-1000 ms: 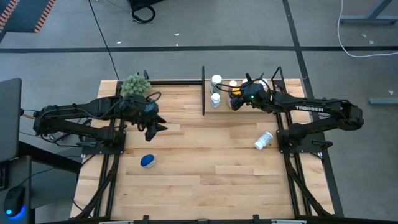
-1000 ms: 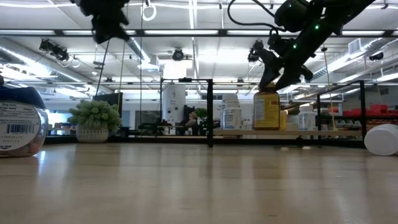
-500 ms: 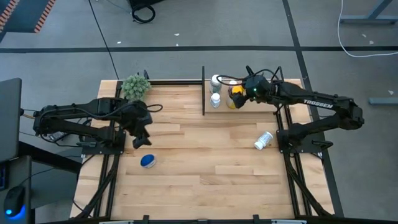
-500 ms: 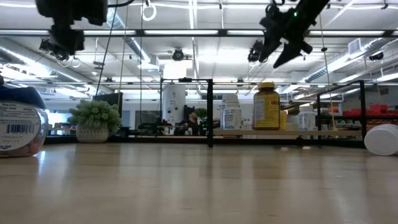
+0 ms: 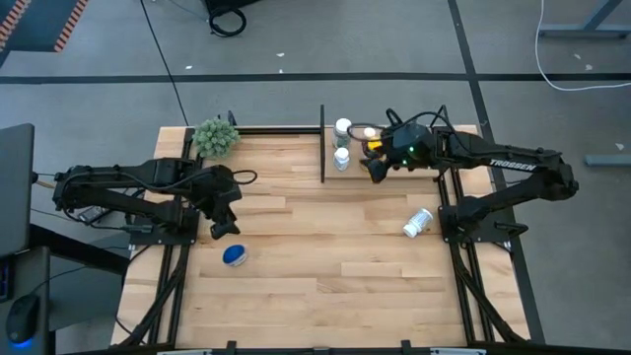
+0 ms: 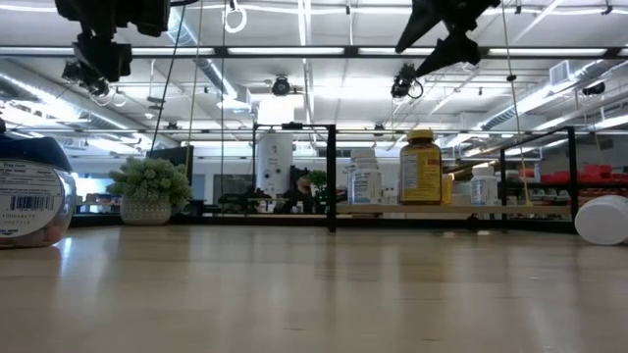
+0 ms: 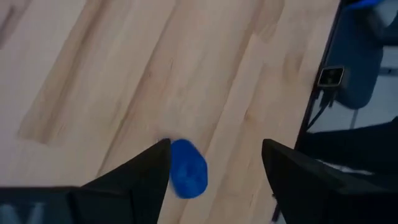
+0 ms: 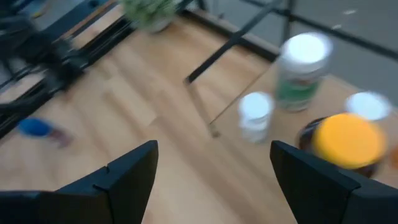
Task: Pick and place medicine bottles onto shelf by color
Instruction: Put the blue pill bottle on the shelf
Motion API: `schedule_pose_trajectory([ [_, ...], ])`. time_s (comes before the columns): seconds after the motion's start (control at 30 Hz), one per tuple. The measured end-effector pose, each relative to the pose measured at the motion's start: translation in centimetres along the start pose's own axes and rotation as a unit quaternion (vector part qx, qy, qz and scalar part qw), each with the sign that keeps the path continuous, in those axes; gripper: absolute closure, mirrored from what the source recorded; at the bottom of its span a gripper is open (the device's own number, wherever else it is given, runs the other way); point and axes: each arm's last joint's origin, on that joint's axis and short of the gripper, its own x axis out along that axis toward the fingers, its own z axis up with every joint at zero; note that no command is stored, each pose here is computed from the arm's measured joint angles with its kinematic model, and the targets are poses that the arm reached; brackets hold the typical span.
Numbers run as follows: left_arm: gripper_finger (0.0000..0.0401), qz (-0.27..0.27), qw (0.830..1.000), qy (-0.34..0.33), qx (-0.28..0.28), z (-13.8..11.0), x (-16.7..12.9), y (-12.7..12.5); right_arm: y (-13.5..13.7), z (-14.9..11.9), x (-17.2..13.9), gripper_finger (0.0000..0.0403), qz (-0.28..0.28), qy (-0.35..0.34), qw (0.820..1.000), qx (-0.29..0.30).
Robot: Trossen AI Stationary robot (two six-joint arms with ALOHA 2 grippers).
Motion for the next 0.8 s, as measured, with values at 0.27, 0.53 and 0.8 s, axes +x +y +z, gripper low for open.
schedule_pose_trajectory([
  [0.27,0.0137,0.063,0.994,0.053,-0.067,-1.9,0.3,-0.4,3.0,-3.2,-0.5,0.0086,0.035,0.027,0.999,0.000],
  [0.53,0.0100,0.063,0.989,0.079,-0.109,-3.6,0.9,-2.3,4.5,-8.7,0.2,0.0086,0.041,0.069,0.997,0.012],
  [0.8,0.0046,0.120,0.984,0.106,-0.084,-4.1,3.7,-3.9,4.9,-13.0,1.1,0.0086,0.063,0.097,0.992,0.041],
])
